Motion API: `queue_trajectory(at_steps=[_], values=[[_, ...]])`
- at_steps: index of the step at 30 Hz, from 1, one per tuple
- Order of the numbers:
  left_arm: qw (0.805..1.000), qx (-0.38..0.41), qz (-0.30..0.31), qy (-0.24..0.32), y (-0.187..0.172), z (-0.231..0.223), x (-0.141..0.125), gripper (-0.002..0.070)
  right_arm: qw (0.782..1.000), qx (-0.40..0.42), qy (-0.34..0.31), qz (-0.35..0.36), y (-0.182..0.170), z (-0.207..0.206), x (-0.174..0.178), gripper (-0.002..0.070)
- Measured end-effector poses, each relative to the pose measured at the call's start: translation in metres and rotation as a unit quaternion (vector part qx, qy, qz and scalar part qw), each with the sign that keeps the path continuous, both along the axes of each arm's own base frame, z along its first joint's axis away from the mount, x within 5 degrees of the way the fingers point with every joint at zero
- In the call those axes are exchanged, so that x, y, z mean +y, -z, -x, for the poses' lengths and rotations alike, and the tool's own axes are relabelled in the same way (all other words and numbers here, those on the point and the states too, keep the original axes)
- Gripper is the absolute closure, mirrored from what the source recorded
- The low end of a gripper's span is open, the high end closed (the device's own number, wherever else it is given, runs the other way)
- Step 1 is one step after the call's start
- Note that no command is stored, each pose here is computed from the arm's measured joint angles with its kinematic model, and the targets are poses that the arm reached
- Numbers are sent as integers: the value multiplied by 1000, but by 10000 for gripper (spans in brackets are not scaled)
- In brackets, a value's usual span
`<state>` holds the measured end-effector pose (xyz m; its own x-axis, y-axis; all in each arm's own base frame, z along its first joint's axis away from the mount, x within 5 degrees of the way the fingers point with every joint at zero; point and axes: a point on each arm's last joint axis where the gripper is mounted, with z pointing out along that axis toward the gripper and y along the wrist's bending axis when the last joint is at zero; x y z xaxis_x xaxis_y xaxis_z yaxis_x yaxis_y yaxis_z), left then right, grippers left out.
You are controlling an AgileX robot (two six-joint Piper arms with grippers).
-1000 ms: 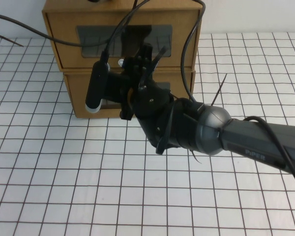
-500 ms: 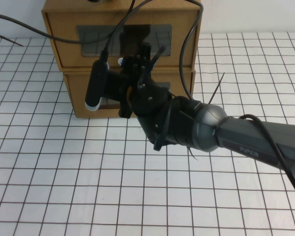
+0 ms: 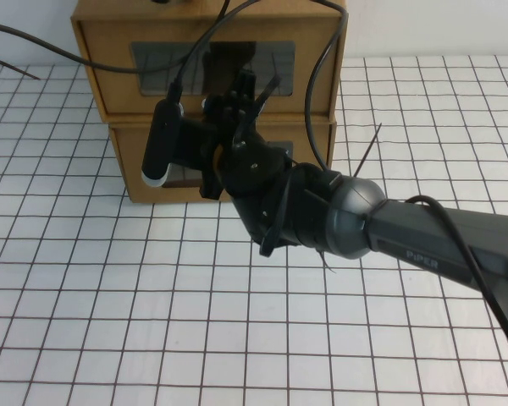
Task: Open the shoe box
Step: 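Pull the top drawer of the cardboard box fully open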
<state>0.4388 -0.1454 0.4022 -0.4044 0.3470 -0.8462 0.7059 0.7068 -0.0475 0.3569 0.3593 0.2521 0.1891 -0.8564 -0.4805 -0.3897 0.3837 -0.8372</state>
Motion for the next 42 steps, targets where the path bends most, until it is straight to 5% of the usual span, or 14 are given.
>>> queue_trajectory(at_steps=[8, 15, 42], values=[[1000, 0, 0, 0, 0, 0, 0, 677, 1000, -6, 4, 7, -1, -1, -1, 487], [1000, 0, 0, 0, 0, 0, 0, 677, 1000, -14, 6, 14, -3, -1, -1, 651], [1000, 2, 0, 1, 0, 0, 0, 677, 999, 7, 12, 44, -5, 3, -2, 665]])
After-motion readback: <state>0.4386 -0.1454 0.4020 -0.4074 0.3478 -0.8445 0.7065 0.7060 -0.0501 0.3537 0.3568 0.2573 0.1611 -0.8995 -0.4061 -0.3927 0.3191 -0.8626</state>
